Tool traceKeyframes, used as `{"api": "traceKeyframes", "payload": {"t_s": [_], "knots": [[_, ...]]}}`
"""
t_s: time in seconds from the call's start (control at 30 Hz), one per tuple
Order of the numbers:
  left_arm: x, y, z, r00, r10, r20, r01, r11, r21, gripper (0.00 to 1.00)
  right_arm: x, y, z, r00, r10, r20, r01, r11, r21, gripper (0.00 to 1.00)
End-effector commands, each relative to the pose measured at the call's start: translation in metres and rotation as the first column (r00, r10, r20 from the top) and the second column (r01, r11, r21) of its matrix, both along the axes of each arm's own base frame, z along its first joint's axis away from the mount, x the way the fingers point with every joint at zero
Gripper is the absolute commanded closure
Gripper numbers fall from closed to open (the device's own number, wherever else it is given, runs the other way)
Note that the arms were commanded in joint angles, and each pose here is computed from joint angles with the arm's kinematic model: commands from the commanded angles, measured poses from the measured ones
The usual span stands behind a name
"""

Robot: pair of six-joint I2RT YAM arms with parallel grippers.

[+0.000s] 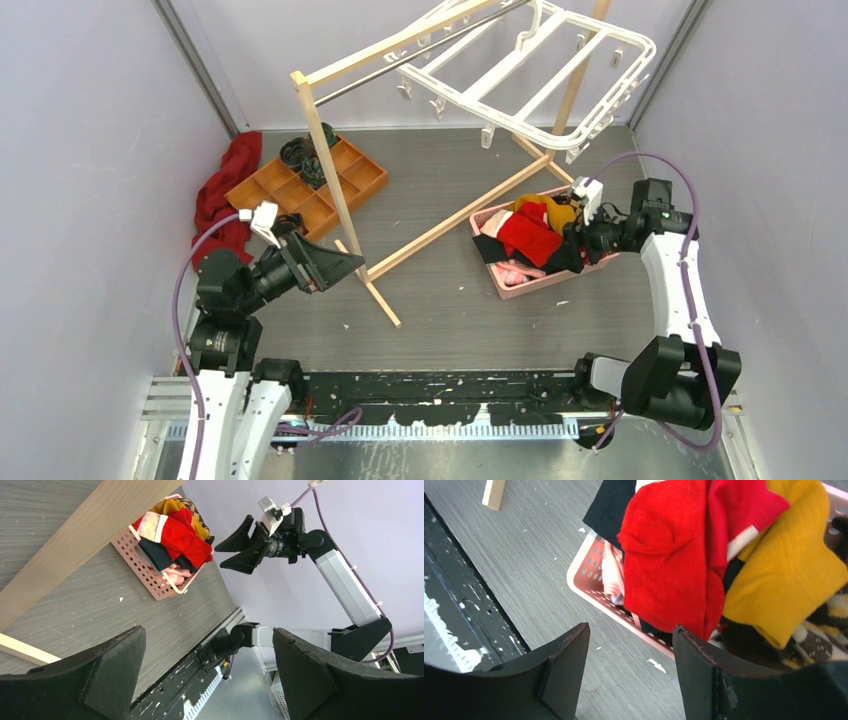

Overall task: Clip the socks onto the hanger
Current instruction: Pick up the sock from the bin.

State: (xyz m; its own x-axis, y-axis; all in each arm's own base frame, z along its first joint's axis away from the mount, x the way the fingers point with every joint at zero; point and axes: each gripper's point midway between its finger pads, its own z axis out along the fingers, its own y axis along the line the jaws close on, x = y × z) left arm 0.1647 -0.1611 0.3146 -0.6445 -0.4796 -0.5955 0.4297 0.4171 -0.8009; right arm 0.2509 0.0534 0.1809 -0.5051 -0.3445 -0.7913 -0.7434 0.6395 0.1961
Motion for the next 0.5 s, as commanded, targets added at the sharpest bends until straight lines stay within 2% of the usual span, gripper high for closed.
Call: {"api": "traceKeyframes", "payload": {"t_s": [0.0, 0.27, 0.4, 0.47], "knots": [[0.006, -0.001, 0.009, 0.998, -0.006, 0.069, 0.007, 1.000, -0.006, 0.03, 0.020, 0.000, 0.003, 0.990, 0.050, 0.130, -0.039, 0.996, -0.083, 0.33], [0.013, -0.001, 0.013, 0.996, 0.018, 0.092, -0.013, 0.998, -0.054, 0.03, 0.045, -0.004, -0.010, 0.992, -0.021, 0.121, 0.033, 0.995, -0.098, 0.38], [0.014, -0.001, 0.012, 0.996, 0.019, 0.086, -0.013, 0.998, -0.060, 0.03, 0.046, -0.008, -0.020, 0.995, -0.033, 0.092, 0.044, 0.992, -0.121, 0.40], [0.013, -0.001, 0.014, 0.996, 0.019, 0.089, -0.013, 0.998, -0.063, 0.03, 0.041, -0.005, -0.027, 0.998, -0.018, 0.061, 0.025, 0.992, -0.120, 0.44]]}}
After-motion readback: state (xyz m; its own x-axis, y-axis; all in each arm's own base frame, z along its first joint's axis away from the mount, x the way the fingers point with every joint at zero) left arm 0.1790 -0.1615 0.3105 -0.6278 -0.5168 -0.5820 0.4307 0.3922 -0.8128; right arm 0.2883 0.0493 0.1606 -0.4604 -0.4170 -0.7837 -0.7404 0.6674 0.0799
